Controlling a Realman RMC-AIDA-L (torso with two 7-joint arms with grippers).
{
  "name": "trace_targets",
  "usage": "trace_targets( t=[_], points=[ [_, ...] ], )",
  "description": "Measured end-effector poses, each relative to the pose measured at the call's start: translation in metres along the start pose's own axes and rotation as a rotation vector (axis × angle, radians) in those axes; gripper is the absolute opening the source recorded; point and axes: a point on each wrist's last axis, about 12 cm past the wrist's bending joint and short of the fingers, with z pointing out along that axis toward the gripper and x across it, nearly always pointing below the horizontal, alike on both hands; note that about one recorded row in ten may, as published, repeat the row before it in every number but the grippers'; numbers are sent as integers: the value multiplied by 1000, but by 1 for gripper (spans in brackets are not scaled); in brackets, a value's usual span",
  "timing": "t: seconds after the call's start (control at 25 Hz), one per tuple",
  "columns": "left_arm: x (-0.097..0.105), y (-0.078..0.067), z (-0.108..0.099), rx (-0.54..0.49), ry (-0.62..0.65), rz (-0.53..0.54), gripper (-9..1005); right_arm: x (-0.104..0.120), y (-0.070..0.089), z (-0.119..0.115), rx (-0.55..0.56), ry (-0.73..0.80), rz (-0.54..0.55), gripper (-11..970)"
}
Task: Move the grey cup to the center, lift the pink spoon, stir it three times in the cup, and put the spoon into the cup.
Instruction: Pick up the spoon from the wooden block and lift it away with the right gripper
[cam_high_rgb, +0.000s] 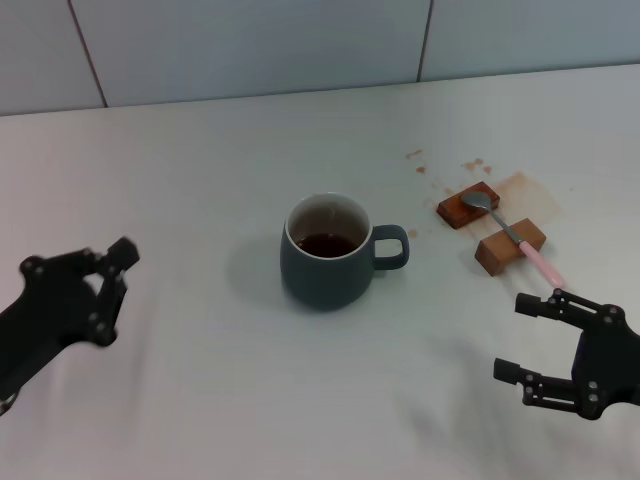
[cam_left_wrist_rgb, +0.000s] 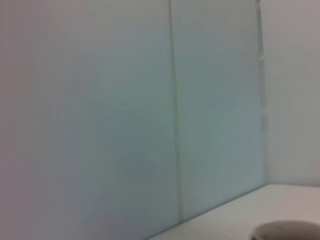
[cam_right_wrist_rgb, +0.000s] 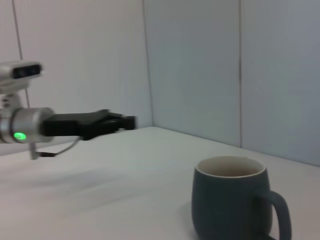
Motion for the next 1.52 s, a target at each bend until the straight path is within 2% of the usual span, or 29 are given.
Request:
trace_targets(
  t=[0.04, 0.08, 0.16, 0.24, 0.28, 0.32, 0.52, 0.6, 1.0, 1.16, 1.28, 1.36, 1.4, 1.44, 1.52],
  points=[
    [-6, 6, -20, 60, -11, -21, -1, 1, 0, -1, 9, -4, 4, 816],
    [-6, 6, -20, 60, -11, -21, -1, 1, 0, -1, 9, -4, 4, 816],
    [-11, 10, -35, 143, -9, -36, -1, 1, 2, -2, 11, -8, 9, 816],
    [-11, 10, -35, 143, -9, -36, -1, 1, 3, -2, 9, -17, 12, 817],
    [-14, 10, -38, 236, 14, -72, -1, 0, 4, -2, 8, -22, 13, 817],
    [-15, 11, -38, 274, 29, -80, -1, 0, 4, -2, 9, -26, 14, 817],
    [-15, 9, -32, 366, 87, -71, -2, 1, 5, -2, 14, -34, 21, 817],
    [-15, 9, -30, 378, 108, -79, -2, 2, 7, -3, 20, -37, 28, 816],
    [-15, 14, -29, 353, 125, -80, 130, 2, 16, -10, 40, -95, 60, 816],
    [-15, 16, -29, 350, 129, -70, 278, 4, 21, -11, 55, -131, 90, 816],
    [-17, 18, -28, 344, 126, -64, 399, 4, 27, -11, 67, -191, 156, 816],
    [-19, 19, -27, 337, 113, -65, 493, 2, 31, -12, 86, -267, 268, 816],
    [-19, 19, -27, 336, 113, -65, 540, -1, 33, -12, 98, -366, 434, 816],
    [-19, 19, -27, 336, 111, -65, 587, -1, 33, -12, 98, -366, 434, 817],
    [-19, 19, -27, 336, 111, -64, 739, -4, 36, -12, 89, -476, 612, 817]
  ],
)
